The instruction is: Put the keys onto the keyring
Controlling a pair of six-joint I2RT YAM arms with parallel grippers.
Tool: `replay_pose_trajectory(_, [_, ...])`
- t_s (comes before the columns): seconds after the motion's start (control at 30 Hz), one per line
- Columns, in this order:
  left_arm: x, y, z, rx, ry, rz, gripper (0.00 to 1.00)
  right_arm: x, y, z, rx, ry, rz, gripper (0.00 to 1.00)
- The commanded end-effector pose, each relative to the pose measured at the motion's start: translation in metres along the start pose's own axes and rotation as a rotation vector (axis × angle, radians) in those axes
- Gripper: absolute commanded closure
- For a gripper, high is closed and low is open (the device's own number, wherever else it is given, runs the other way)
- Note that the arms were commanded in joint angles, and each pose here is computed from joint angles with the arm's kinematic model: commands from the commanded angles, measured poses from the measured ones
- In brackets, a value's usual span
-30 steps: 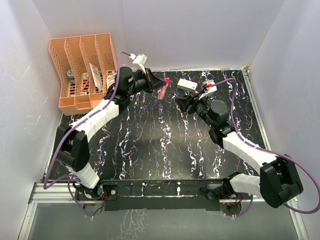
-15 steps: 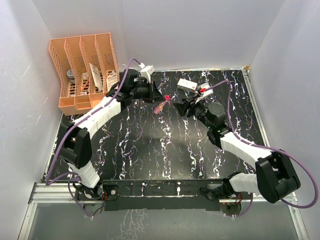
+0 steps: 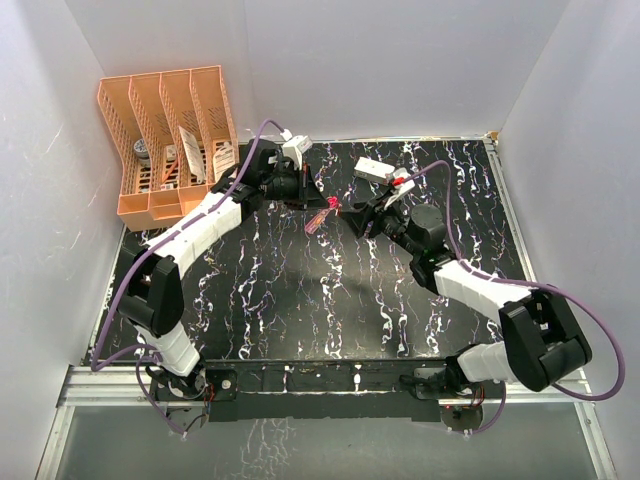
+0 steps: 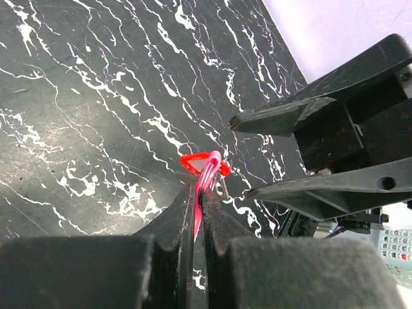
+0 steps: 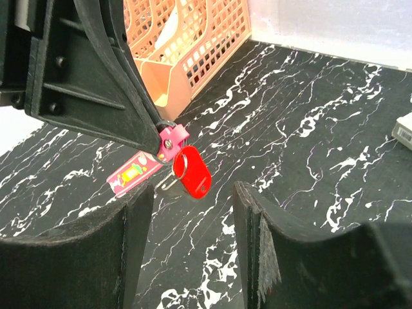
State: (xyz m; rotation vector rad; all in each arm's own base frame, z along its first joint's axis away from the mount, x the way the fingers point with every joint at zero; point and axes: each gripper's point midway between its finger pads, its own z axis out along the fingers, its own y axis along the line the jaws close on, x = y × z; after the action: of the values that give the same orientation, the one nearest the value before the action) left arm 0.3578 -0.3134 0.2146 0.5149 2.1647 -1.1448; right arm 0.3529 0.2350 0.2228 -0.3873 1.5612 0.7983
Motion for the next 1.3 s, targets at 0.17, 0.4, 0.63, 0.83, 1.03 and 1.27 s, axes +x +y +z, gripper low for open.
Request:
replay_pose_trajectory(0.17, [-0.02,-0.026,-0.013,0.061,-0.031,0.034,1.0,-0.022,0.018,0.009,-0.087,-0.073,0.006,0.49])
replay_pose_trajectory(0.4, [-0.017,-0.031,-0.01,0.076,-0.018,0.031,1.0,-0.023,0.02,0.013,-0.089,-0.074,0.009,0.48])
replay_pose_trajectory(0.63, [-0.011,-0.037,-0.009,0.085,0.013,0.042,1.0,-0.022,0.014,0.016,-0.059,-0.081,0.021,0.54])
replay_pose_trajectory(0.83, [-0.002,-0.037,-0.009,0.082,0.037,0.028,1.0,-0.018,0.012,0.017,-0.056,-0.074,0.023,0.54])
replay_pose_trajectory(1.03, [0.002,-0.038,-0.009,0.084,0.057,0.023,1.0,-0.017,0.007,0.017,-0.032,-0.078,0.012,0.59])
replay_pose_trajectory(1.27, [0.004,-0.038,-0.008,0.082,0.08,0.025,1.0,-0.017,-0.002,0.016,0.014,-0.079,-0.018,0.78])
